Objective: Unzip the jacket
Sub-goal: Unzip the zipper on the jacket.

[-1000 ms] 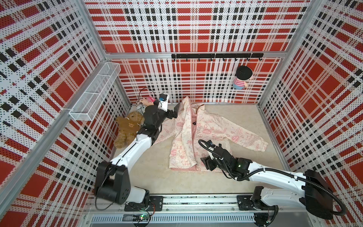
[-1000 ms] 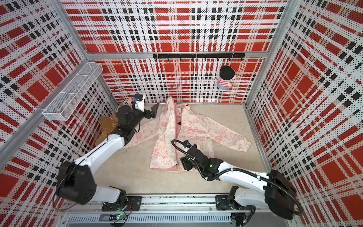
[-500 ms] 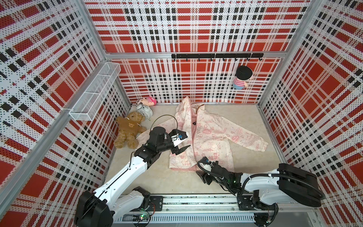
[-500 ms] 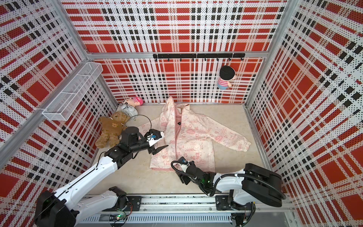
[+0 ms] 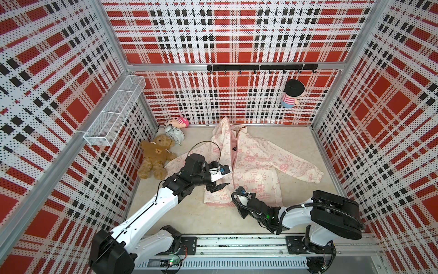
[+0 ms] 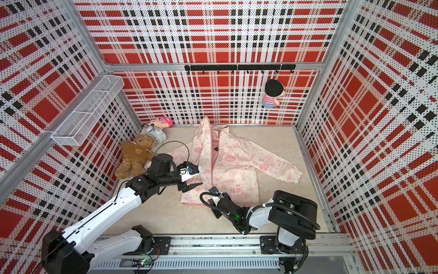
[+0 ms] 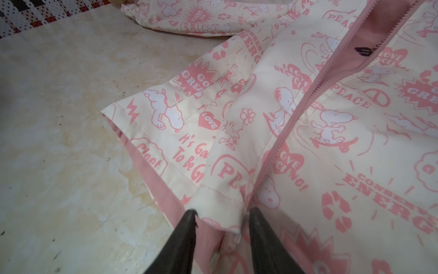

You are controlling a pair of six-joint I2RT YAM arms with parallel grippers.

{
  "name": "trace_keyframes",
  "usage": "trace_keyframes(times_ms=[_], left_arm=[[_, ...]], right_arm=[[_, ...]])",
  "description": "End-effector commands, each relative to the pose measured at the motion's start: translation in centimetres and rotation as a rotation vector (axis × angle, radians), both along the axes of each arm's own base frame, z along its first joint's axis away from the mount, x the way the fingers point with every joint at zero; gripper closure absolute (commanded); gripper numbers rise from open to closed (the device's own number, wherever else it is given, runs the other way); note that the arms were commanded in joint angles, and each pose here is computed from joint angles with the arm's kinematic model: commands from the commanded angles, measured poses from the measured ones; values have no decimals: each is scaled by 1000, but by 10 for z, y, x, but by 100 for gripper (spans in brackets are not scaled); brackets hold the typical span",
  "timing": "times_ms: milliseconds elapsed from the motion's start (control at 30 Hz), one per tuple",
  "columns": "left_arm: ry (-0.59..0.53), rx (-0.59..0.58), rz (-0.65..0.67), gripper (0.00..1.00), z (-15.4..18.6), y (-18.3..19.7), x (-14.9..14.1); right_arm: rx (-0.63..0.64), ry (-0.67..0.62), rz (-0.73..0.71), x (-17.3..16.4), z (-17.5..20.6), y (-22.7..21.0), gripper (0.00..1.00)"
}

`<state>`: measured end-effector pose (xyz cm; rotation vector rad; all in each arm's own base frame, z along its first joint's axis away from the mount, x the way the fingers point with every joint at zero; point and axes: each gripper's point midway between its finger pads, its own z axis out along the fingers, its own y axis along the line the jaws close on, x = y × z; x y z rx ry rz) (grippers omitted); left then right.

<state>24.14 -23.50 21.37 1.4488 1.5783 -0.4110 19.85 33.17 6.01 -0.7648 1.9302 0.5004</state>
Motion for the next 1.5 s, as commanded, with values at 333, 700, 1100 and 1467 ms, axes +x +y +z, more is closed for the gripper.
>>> trace_keyframes(times_ms=[333,700,1100,1467], left_arm=[[119,51,-63,31,-33,-14,-32],[70,0,59,7,-43,-27,-20],[61,-59,70,12,-64,-58,-25],[72,41,92,19,-79,-40,-32]], right_arm=[[-44,51,-121,12,-16,-19,67],[11,36,-150,11,-5,-36,95],[-74,-132,36,-9,25,-32,100],[92,-143,-18,-25,69,-68,52]])
